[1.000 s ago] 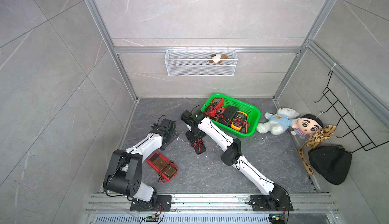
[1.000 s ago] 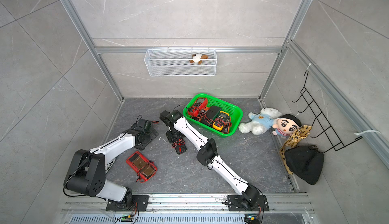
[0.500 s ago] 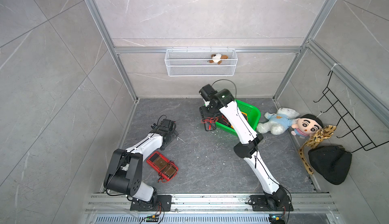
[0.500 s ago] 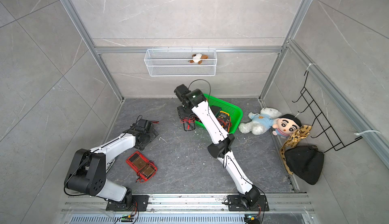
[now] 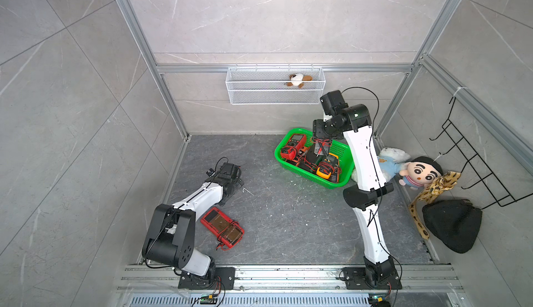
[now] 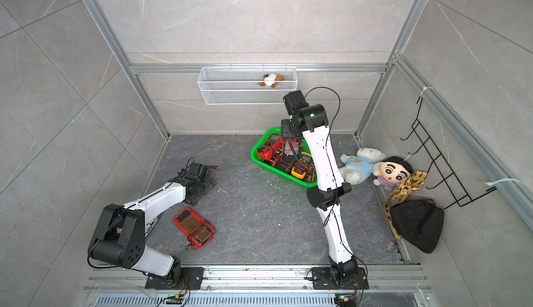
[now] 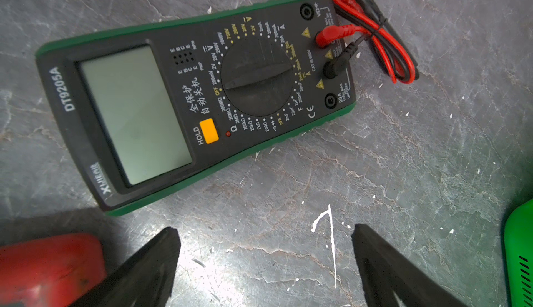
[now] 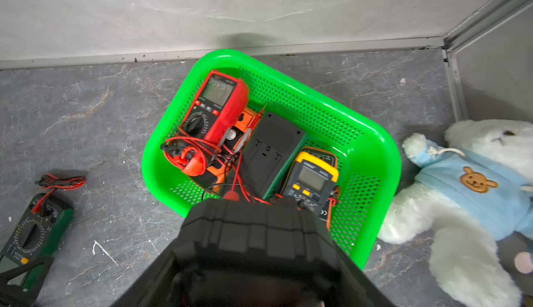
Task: Put the multimeter into the basket
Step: Place the multimeter in the basket.
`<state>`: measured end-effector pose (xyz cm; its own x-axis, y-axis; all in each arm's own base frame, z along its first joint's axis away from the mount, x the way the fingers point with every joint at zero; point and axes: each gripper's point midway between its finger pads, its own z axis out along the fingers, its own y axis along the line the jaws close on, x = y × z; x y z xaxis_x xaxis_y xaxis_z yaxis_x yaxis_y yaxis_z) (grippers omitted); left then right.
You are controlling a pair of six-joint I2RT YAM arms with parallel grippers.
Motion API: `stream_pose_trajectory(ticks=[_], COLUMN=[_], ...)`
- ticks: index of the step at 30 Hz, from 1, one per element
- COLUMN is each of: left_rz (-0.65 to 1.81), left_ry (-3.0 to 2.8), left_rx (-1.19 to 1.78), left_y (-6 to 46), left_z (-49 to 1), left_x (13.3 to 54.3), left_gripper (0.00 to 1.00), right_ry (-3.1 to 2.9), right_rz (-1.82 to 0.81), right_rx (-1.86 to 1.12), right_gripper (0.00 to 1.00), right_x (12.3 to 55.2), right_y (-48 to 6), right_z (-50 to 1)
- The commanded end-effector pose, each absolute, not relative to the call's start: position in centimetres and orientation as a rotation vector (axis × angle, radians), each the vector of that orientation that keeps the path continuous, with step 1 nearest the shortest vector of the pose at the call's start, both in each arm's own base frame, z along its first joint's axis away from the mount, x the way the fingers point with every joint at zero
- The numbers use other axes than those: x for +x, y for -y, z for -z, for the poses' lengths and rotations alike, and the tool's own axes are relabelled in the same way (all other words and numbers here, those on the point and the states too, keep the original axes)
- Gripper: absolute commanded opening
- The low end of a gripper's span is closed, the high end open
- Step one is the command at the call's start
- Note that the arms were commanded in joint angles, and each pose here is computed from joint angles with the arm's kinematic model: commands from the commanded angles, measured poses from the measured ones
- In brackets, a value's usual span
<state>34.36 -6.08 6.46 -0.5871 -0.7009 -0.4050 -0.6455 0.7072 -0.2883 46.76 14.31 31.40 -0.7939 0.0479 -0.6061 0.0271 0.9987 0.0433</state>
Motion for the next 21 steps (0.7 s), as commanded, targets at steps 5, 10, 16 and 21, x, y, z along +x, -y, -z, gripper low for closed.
stream_pose_trajectory(ticks=[5,10,16,21], left_rz=[0.163,0.17,0.202,0.215], left_ry=[-2.368,-2.371,-2.372,-2.365], left_rx=[-1.026,-1.025,-1.023,-1.011], left_y=[6.0,6.2,6.7,7.0], left_z=[-8.2,-8.1,-8.3,-9.1], left_x=[35.8,36.3,36.8,37.3], left_gripper=[0.98,0.98,0.98,0.98], right_ry=[-2.605,-2.546,-2.373,-2.248], right_rz=[-0.03,-0.065,-0.132,-0.208], right_rx=[0.091,0.17,0.187,0.176], right_gripper=[0.0,0.0,0.0,0.0], right_x=[43.2,43.5,45.6,48.0], right_y=[-9.0,-6.5,-6.5,-7.1], right_z=[-32.0,-33.7,-37.1,-39.7])
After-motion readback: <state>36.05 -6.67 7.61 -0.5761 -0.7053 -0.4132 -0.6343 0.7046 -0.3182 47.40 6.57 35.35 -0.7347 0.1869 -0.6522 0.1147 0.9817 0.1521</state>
